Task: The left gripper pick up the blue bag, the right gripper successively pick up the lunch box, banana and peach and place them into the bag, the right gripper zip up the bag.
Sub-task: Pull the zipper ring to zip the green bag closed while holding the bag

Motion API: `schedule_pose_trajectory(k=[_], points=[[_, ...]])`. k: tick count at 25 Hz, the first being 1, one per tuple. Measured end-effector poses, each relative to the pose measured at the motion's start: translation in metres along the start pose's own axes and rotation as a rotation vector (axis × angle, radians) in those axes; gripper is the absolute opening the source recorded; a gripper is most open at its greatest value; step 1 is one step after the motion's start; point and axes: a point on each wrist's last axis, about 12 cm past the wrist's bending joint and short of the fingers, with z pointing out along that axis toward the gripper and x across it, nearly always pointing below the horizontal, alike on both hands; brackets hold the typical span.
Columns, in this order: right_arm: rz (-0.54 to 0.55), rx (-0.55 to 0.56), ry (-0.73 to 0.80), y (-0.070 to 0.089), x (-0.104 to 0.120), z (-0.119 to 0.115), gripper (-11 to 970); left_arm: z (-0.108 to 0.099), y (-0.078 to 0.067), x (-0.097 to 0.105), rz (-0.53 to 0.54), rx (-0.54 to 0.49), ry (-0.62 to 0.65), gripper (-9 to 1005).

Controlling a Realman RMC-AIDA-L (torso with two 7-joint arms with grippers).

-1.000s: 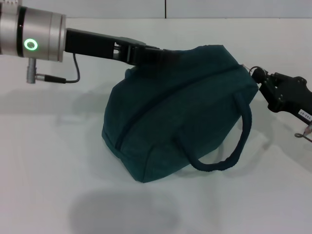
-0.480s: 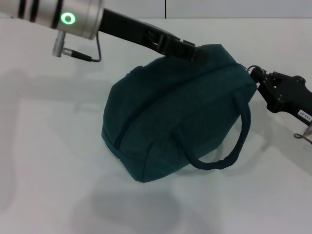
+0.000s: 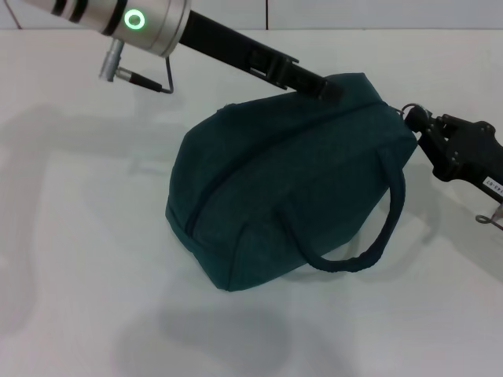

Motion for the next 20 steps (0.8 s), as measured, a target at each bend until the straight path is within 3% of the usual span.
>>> schedule_pose_trajectory(k=[4,6,12,20], points=[[0.000,0.001,-0.006,0.000,-0.001,-0.001,58,-0.006,-0.003,-0.006,0.035,-0.001,-0.041,667],[0.000,0.002,-0.006,0.000,-0.001,-0.002,58,-0.006,-0.004,-0.008,0.047,-0.002,-0.049,515],[0.001,0.001,-0.004,0.000,0.000,-0.002,59,0.003,-0.002,-0.011,0.079,-0.047,-0.034,518],[0.003,0.002,-0.007,0.000,0.000,-0.002,60,0.020,-0.007,-0.015,0.094,-0.107,0.089,506]])
